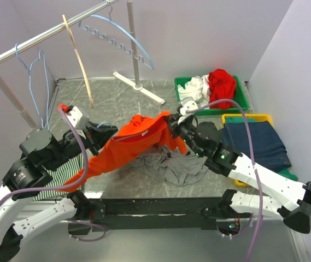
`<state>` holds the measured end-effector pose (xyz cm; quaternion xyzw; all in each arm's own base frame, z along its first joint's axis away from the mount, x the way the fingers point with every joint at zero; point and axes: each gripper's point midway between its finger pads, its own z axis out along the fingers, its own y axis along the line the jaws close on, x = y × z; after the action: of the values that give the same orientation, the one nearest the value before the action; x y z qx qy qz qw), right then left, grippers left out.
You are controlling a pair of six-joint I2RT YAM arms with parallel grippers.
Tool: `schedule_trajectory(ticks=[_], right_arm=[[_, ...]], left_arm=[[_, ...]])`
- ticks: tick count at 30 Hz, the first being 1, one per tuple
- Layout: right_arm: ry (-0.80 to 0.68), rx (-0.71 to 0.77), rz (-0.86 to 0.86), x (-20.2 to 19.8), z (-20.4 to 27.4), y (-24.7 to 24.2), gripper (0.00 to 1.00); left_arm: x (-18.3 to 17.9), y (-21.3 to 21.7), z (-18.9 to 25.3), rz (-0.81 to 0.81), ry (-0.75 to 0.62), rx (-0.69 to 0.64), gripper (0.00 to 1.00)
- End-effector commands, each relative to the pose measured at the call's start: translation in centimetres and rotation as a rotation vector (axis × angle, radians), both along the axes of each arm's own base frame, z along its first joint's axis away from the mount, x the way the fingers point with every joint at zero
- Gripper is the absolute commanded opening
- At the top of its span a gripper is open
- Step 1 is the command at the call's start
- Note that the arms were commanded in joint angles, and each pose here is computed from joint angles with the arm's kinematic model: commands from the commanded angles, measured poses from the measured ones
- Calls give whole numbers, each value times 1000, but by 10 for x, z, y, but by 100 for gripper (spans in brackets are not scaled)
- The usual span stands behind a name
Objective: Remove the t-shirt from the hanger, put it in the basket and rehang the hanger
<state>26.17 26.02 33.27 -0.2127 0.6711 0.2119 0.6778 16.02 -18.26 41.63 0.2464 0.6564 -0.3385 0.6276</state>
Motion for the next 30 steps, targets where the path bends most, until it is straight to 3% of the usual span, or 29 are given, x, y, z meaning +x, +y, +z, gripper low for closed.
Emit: schedule_trajectory(ticks=[1, 11, 17, 22, 30], right_arm=[[-14, 31, -48, 20, 19, 7, 0], [107, 2, -96, 31, -30, -1, 0], [124, -1, -102, 26, -40, -7, 0], [151, -19, -84, 33, -49, 1, 0], [251, -90, 22, 33, -90, 31, 0]], left_arm=[[-24, -6, 4, -126, -34, 19, 1], [-20, 29, 32, 38, -100, -54, 1], [-19, 27, 32, 28, -110, -48, 1], [-36, 15, 33, -86, -127, -43, 1], [-37, 19, 57, -70, -206, -128, 1]])
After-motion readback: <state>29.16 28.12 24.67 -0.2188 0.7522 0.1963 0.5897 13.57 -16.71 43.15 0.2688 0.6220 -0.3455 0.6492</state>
